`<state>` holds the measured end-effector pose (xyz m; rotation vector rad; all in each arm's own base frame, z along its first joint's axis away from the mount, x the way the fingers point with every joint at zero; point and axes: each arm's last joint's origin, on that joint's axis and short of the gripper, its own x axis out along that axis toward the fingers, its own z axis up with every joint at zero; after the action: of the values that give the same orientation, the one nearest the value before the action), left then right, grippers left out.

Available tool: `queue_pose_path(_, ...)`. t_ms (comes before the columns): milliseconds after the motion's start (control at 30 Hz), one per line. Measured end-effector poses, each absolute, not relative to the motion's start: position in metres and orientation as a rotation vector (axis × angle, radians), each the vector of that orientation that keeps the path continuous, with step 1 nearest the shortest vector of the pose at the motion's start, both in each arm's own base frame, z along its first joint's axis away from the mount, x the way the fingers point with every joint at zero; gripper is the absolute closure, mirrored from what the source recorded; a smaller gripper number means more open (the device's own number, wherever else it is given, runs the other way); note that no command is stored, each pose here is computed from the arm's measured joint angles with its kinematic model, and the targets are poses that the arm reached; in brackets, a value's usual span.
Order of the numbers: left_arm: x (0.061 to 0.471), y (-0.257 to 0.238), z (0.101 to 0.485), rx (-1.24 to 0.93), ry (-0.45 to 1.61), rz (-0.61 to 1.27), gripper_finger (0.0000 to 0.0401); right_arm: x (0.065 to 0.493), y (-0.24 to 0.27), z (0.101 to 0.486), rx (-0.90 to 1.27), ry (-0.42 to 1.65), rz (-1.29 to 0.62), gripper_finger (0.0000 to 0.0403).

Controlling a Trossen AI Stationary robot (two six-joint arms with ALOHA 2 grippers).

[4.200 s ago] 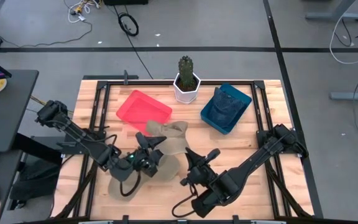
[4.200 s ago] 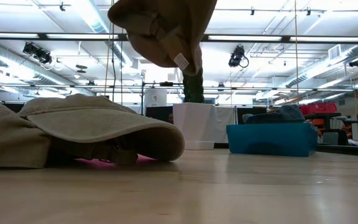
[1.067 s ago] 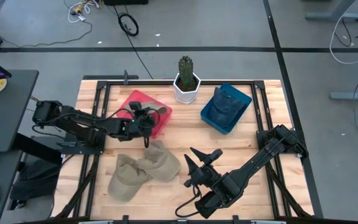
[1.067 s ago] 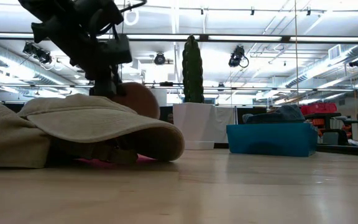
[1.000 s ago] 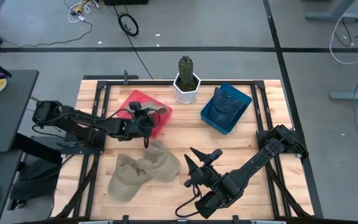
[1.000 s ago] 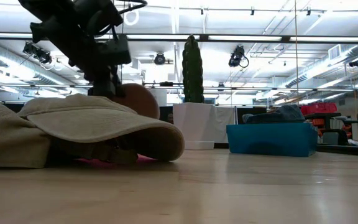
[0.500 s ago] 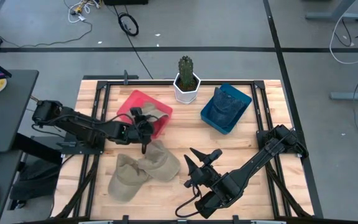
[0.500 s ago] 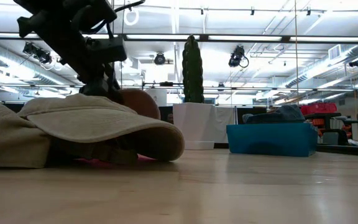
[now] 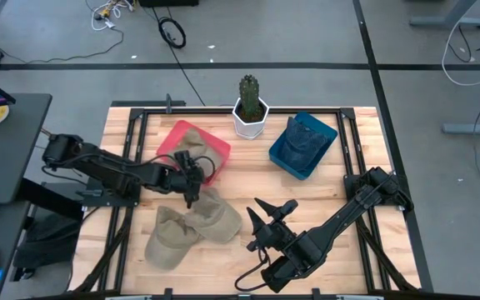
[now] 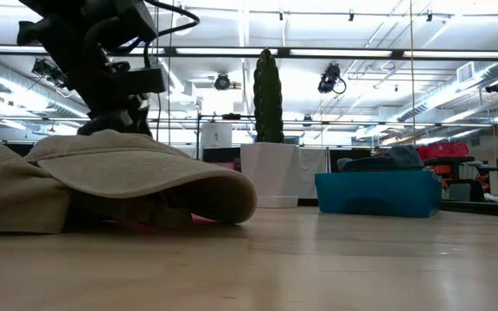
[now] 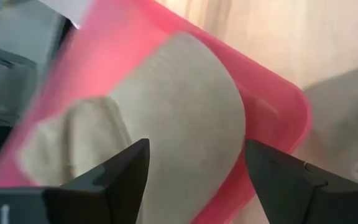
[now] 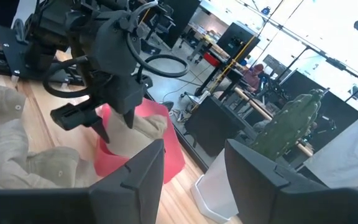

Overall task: Pick & Place hat
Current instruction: Put the right brown cap into the red bin, then put the left brown cap into the red bin

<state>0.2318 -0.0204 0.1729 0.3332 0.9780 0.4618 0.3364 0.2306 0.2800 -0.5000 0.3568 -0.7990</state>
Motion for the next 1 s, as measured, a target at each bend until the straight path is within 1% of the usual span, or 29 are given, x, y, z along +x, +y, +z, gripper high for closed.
queue_pose_path(133,0.228,-0.021,0.179,0.317,0.999,0.432,0.0137,0.337,0.229,0.28,-0.494,0.355,-0.803,0.0231)
queue_pose_path(433,0.227,-0.019,0.219,0.303,0.94,0.48,0.0157,0.337,0.229,0.28,-0.482,0.358,-0.8,0.0231)
queue_pose_path(700,0.224,-0.019,0.222,0.237,0.953,0.522,0.0178,0.337,0.229,0.279,-0.473,0.371,-0.789,0.0231)
queue_pose_path(800,0.223,-0.022,0.226,0.236,0.918,0.519,0.0188,0.337,0.229,0.279,-0.474,0.372,-0.789,0.0231)
queue_pose_path(867,0.222,-0.025,0.233,0.238,0.861,0.524,0.0195,0.337,0.229,0.279,-0.464,0.368,-0.791,0.0231)
queue_pose_path(1000,0.215,-0.036,0.25,0.207,0.741,0.473,0.0208,0.335,0.228,0.279,-0.433,0.357,-0.801,0.0231)
